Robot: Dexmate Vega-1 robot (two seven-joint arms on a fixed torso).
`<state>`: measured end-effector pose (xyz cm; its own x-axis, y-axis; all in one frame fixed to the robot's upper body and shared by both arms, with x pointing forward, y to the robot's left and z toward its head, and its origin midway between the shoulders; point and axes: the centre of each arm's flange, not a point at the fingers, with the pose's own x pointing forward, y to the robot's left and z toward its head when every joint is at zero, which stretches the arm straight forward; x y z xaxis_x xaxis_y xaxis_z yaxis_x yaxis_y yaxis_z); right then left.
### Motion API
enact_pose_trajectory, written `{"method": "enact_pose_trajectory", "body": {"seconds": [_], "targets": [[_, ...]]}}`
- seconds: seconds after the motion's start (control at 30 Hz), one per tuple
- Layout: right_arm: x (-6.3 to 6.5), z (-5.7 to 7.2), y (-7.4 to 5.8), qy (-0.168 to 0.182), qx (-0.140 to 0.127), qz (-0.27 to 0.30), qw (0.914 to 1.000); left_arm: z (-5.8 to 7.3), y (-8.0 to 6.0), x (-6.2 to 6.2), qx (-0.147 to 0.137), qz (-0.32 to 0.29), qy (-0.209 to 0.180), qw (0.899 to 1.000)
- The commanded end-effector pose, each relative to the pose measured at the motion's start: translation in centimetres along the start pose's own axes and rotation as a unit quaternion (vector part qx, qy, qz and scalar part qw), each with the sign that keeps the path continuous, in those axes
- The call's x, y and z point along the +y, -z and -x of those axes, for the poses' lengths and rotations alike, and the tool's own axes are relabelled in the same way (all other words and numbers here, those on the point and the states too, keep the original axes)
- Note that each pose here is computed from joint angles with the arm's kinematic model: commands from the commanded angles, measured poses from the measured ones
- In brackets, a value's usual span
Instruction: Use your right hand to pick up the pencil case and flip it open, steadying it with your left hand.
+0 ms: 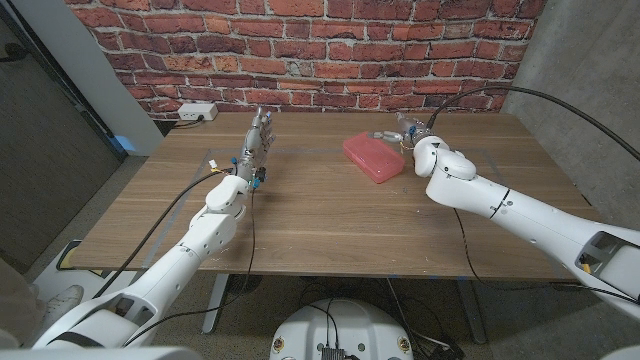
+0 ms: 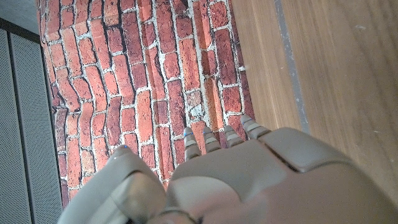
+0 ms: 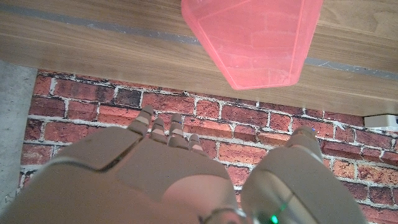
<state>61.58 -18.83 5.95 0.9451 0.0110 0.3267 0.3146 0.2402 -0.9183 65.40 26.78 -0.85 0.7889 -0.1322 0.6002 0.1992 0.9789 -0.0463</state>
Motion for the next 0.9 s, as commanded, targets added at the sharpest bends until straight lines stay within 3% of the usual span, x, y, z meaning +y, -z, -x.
{"method": "enact_pose_trajectory", "body": {"seconds": [0.03,0.67,0.9], "targets": [[1.0,-0.7,-0.7,-0.008,-0.002,0.008,0.9999,-0.1,0.2,-0.1,-0.001,-0.001,0.002,1.000],[2.6,-1.8,-1.3,-0.029,0.002,0.019,0.9994,0.0,0.5,-0.3,0.003,0.001,-0.003,1.000],[2.9,-2.7,-1.7,-0.068,0.008,0.037,0.9970,0.2,0.8,-0.5,0.005,0.003,-0.008,1.000]]}}
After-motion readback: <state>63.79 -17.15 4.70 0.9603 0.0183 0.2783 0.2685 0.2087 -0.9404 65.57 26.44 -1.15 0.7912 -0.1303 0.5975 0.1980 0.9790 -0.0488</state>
